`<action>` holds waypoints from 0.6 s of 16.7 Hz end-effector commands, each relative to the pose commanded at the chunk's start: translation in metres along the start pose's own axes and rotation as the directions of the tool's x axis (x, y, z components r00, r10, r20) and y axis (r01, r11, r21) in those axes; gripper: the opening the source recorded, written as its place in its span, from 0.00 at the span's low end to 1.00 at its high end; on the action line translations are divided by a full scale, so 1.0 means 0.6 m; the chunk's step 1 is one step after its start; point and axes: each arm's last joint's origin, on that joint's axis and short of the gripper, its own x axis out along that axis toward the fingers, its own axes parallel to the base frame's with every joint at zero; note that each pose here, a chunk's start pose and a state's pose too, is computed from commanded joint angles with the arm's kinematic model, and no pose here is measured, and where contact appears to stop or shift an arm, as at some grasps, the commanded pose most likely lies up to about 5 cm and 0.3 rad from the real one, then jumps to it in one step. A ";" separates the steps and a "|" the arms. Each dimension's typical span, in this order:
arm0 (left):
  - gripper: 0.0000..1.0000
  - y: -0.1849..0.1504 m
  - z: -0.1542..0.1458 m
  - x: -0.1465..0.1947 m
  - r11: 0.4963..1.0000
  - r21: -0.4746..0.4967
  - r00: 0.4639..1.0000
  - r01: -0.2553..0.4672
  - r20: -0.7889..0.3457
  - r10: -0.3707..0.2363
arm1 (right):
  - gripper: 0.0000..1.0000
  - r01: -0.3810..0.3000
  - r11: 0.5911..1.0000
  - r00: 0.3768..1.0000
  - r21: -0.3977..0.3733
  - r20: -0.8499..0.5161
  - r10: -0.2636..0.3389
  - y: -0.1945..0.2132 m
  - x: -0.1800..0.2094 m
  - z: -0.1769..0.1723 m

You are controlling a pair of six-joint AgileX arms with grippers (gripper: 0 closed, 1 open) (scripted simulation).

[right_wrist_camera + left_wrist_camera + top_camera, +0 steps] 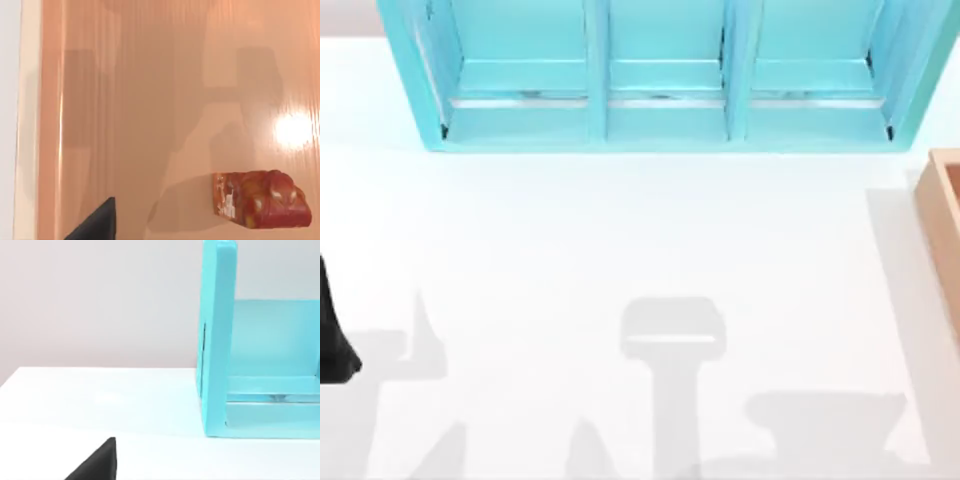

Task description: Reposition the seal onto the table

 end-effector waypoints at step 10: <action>1.00 0.000 0.000 0.000 1.000 0.000 1.000 0.000 0.000 0.000 | 1.00 -0.110 0.993 0.854 0.040 -0.507 0.115 -0.081 0.090 0.096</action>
